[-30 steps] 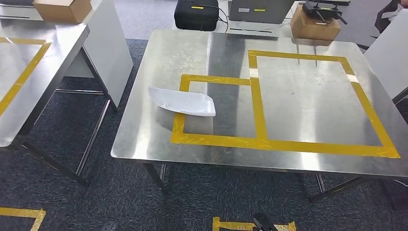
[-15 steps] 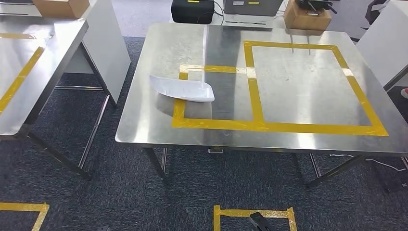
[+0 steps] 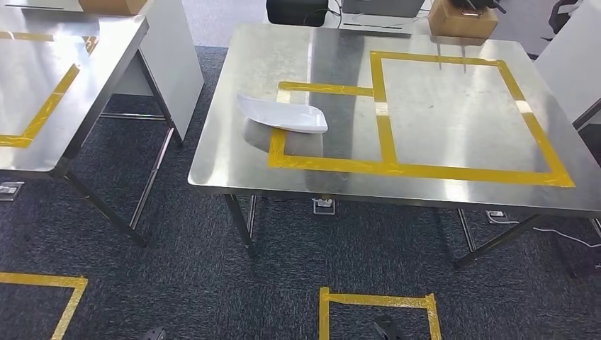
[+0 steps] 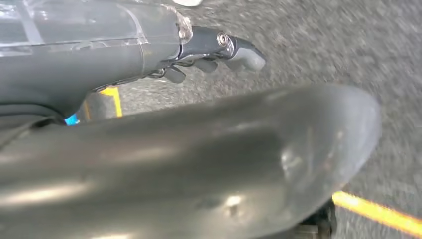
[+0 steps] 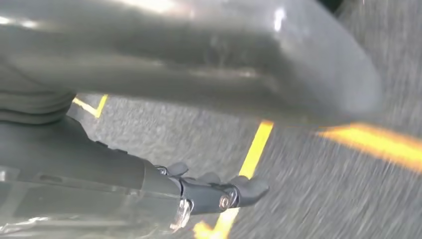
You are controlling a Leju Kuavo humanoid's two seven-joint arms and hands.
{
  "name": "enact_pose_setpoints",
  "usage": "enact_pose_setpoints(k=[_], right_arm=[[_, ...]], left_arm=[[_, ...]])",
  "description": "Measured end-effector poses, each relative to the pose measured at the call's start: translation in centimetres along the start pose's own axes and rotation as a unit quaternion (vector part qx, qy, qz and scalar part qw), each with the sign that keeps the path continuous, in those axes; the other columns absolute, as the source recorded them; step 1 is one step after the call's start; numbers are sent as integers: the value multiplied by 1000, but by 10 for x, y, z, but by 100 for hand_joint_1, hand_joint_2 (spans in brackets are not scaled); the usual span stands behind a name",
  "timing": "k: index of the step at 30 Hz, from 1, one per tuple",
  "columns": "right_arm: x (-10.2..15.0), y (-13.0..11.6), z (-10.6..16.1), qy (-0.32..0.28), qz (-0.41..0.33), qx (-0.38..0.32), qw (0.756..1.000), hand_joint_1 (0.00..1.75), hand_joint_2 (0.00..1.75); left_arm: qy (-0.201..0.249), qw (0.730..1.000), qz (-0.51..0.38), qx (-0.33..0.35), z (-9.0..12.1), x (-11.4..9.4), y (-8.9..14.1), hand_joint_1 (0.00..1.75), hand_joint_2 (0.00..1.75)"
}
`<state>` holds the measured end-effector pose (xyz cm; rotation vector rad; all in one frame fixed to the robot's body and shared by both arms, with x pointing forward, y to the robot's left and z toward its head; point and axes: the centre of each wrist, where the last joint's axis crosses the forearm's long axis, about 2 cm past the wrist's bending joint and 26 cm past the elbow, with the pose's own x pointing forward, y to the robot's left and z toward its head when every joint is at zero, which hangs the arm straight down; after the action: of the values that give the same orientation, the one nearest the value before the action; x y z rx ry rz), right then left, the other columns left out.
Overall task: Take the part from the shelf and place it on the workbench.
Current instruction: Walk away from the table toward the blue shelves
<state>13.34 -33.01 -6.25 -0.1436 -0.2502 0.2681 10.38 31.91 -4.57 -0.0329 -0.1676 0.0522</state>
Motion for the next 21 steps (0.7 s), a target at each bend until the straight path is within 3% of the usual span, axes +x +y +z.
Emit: enact_pose_setpoints(k=[21], right_arm=[[-27, 0, 12, 35, -86, -1, 996, 0, 0]], left_arm=[[-29, 996, -78, -32, -3, -2, -7, 0, 0]])
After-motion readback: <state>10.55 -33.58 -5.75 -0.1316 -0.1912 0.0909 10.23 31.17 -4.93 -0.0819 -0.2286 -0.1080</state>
